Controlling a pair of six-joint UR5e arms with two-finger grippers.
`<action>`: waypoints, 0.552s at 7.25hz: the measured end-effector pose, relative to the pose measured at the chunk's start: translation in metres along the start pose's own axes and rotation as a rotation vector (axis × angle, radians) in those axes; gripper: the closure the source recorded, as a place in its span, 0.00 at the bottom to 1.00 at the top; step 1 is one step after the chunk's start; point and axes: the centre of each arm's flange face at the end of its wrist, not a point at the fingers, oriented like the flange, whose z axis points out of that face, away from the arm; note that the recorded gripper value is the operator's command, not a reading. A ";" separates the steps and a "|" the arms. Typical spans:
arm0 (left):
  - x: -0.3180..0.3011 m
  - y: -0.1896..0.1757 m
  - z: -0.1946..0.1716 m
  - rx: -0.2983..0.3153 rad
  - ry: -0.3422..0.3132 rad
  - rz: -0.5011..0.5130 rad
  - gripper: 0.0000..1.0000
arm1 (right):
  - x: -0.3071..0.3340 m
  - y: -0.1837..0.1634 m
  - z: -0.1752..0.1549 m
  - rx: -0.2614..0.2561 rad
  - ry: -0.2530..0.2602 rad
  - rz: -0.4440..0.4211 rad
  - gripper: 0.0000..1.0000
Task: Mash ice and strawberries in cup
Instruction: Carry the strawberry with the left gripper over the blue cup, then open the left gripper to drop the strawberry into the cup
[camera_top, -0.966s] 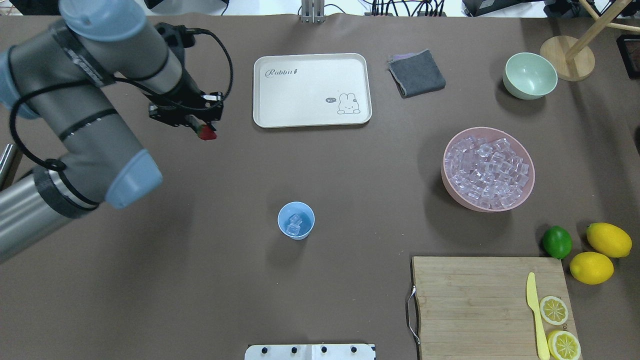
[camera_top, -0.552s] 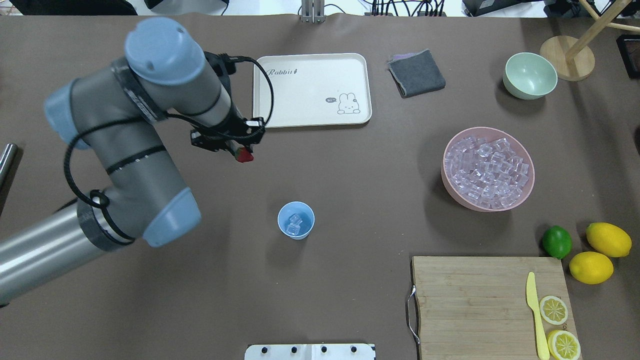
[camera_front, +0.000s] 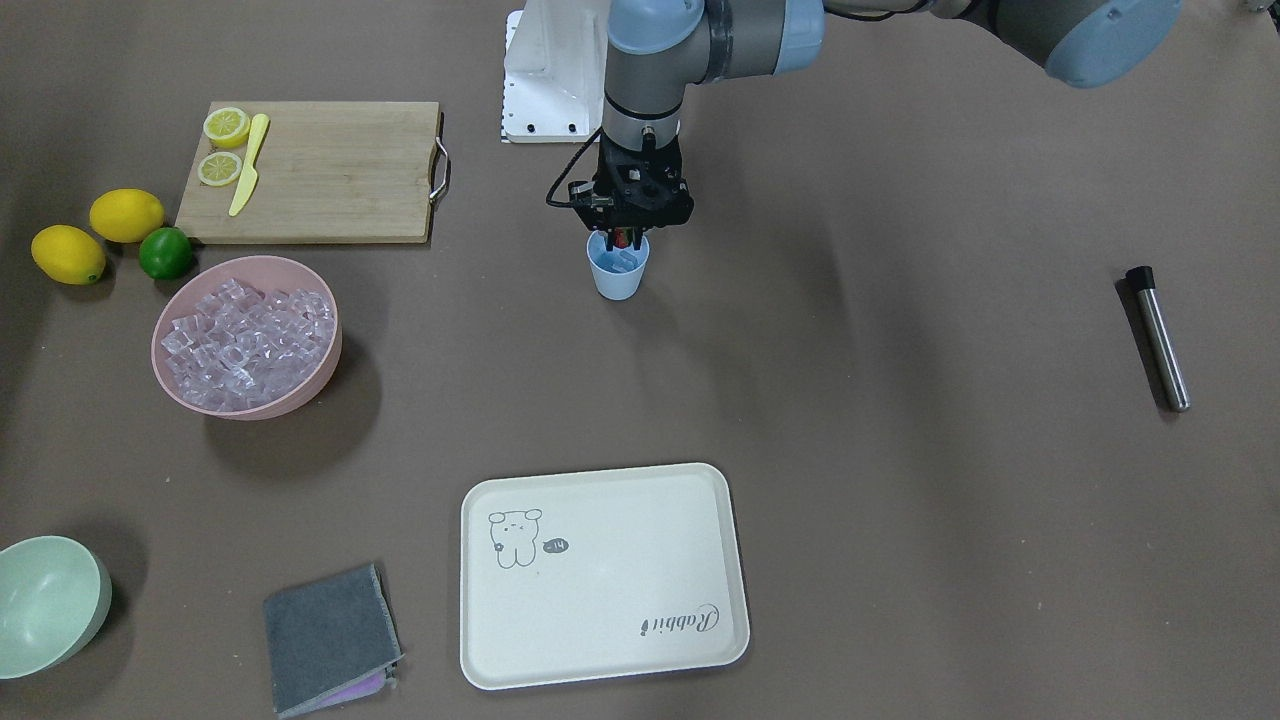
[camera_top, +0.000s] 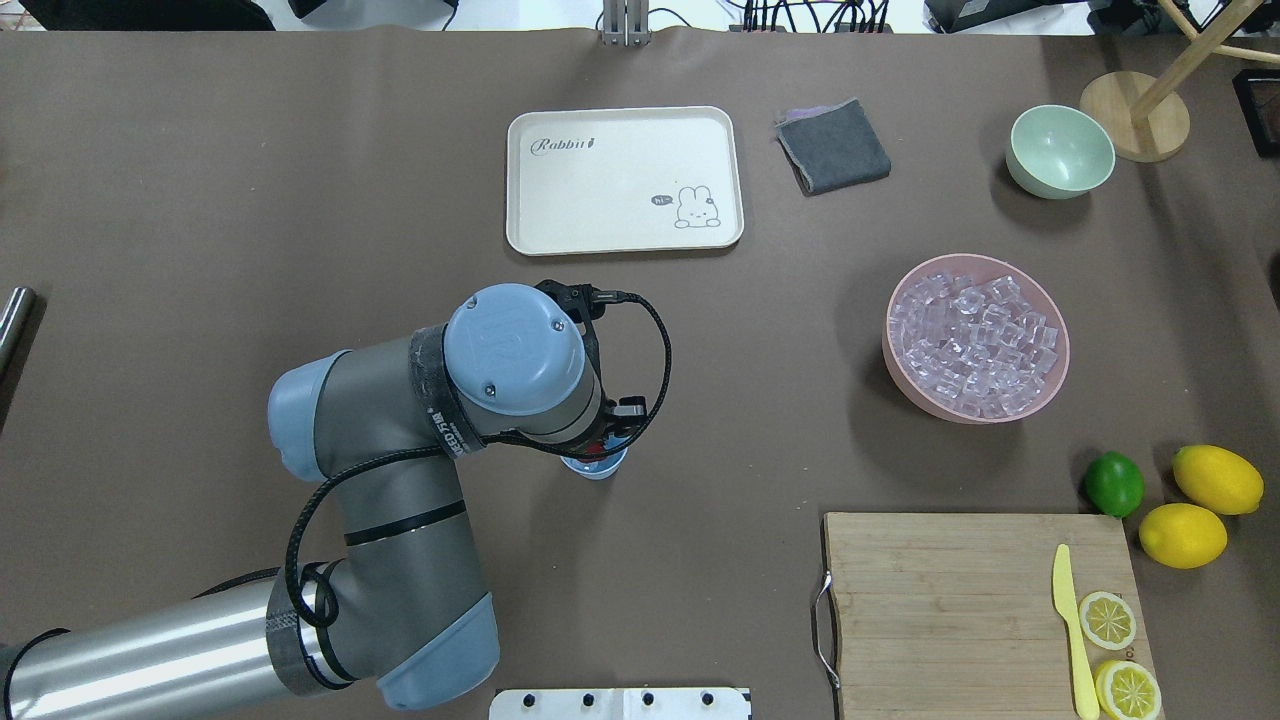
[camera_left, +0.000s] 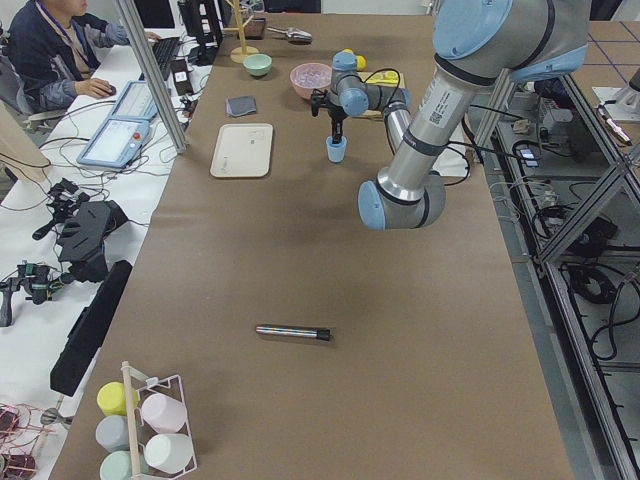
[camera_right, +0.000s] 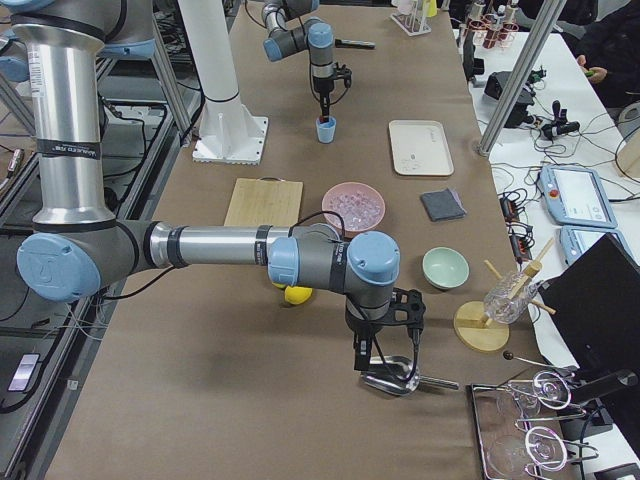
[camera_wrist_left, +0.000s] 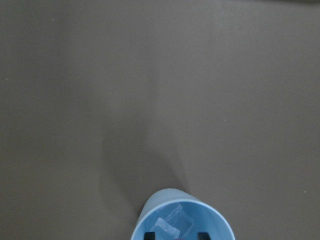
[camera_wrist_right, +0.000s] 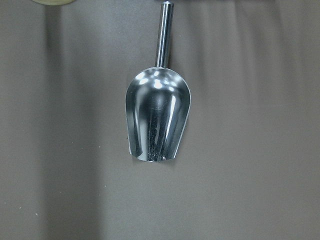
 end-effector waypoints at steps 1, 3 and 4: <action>0.001 0.002 0.000 -0.001 0.001 0.000 0.03 | 0.001 0.002 0.002 -0.003 0.001 0.002 0.00; 0.001 0.002 -0.005 0.001 0.011 0.001 0.03 | 0.003 0.005 0.004 -0.007 0.001 0.006 0.00; -0.002 -0.003 -0.014 0.010 0.020 -0.002 0.03 | 0.003 0.005 0.004 -0.008 0.002 0.006 0.00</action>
